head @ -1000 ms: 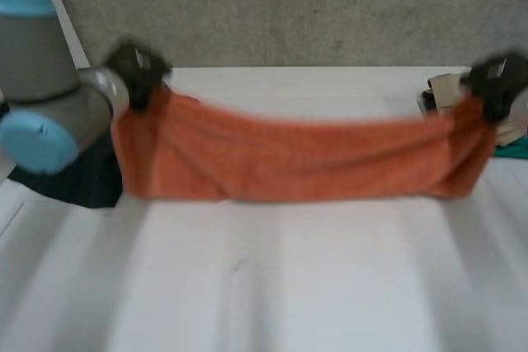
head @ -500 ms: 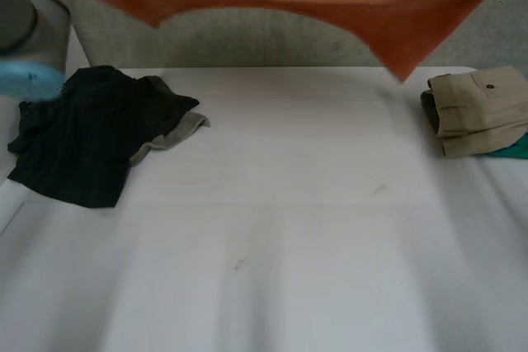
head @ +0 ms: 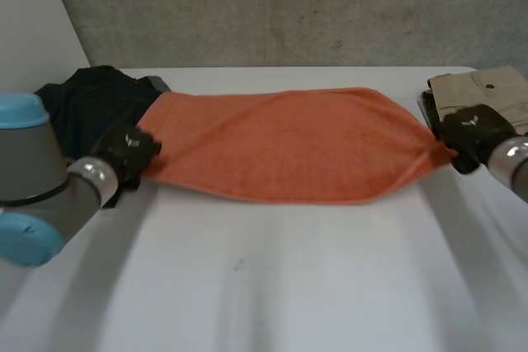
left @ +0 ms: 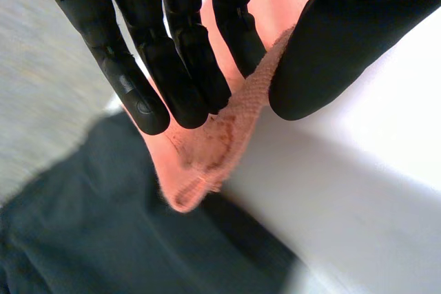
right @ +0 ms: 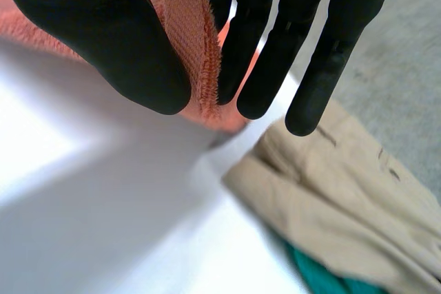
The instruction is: Fold the laundry.
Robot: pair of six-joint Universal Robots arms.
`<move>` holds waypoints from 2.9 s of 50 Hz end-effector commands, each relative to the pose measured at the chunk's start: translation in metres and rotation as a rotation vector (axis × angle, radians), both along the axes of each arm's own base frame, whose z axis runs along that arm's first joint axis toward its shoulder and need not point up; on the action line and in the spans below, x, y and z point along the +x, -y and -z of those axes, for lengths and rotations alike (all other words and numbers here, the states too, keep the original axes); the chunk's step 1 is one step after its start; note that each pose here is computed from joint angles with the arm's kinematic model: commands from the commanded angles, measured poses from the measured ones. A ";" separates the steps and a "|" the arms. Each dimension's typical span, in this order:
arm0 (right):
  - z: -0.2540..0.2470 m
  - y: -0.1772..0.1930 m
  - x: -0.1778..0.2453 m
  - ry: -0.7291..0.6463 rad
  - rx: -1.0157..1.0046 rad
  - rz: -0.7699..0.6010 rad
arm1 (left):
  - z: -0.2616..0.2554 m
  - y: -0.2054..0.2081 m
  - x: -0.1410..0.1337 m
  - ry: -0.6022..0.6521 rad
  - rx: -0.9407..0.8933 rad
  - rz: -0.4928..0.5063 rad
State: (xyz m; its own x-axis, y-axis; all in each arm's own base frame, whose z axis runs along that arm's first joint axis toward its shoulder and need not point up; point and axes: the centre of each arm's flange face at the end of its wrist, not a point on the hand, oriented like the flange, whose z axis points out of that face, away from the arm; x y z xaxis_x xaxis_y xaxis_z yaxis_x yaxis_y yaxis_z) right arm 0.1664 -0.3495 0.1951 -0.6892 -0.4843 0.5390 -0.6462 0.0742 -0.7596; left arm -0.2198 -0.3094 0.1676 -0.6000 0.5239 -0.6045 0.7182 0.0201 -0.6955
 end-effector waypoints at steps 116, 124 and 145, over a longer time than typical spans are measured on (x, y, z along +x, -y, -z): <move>0.045 0.015 0.000 0.169 -0.010 0.036 | -0.016 0.052 -0.016 -0.263 -0.089 -0.090; 0.047 0.006 0.011 0.144 -0.070 0.071 | -0.016 0.053 -0.016 -0.264 -0.091 -0.091; 0.046 0.004 -0.002 0.161 0.015 0.090 | -0.021 0.057 -0.017 -0.272 -0.100 -0.085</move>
State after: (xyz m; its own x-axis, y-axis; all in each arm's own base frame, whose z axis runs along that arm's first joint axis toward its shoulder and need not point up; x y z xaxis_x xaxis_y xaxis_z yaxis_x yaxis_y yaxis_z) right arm 0.1693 -0.3596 0.1386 -0.7727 -0.3913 0.4998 -0.5668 0.0709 -0.8208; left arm -0.2345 -0.3642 0.1848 -0.7868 0.4094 -0.4619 0.5079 0.0042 -0.8614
